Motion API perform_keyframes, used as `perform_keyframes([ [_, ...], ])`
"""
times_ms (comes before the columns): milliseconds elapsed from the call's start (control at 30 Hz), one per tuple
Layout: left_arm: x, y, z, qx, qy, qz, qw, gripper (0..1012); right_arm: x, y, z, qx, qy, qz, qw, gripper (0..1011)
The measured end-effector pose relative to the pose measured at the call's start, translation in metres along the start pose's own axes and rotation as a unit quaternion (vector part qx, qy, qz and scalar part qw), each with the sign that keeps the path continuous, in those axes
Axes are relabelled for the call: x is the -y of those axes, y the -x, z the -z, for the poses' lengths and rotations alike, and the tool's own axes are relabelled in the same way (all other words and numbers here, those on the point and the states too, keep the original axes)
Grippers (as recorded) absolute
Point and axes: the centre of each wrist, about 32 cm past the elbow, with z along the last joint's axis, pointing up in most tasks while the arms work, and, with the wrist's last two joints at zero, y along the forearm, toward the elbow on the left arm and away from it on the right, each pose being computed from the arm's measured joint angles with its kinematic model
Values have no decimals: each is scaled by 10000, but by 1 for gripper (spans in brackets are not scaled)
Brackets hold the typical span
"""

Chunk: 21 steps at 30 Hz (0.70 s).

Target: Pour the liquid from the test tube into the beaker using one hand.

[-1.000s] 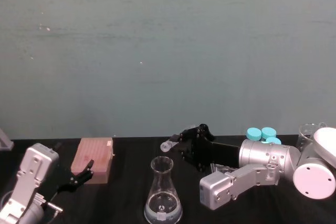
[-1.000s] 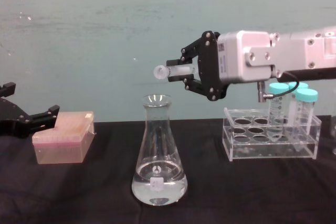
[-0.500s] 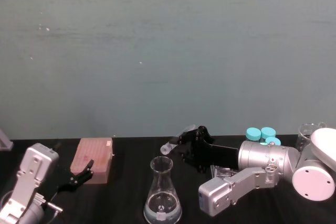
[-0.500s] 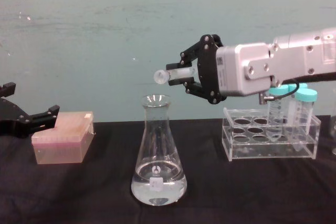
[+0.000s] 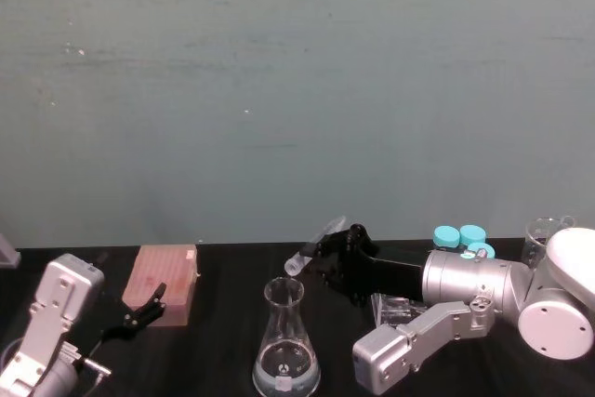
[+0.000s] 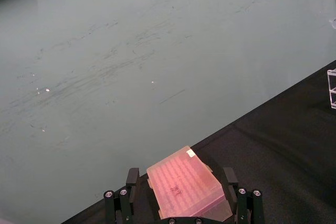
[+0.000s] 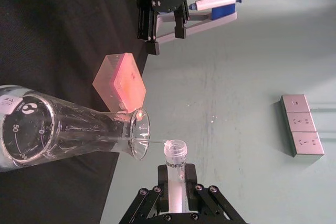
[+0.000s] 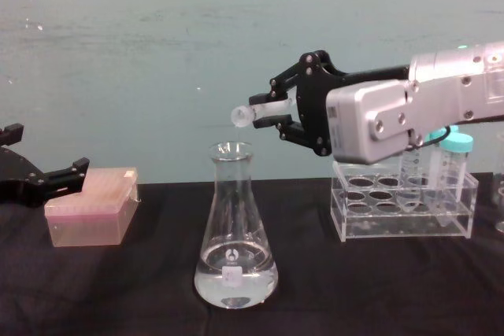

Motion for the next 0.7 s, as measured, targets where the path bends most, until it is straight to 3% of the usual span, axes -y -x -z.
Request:
perform_keyframes([
  [700, 0, 0, 0, 0, 0, 0, 10000, 1000, -13, -21, -7, 358, -23, -37, 9994, 189],
])
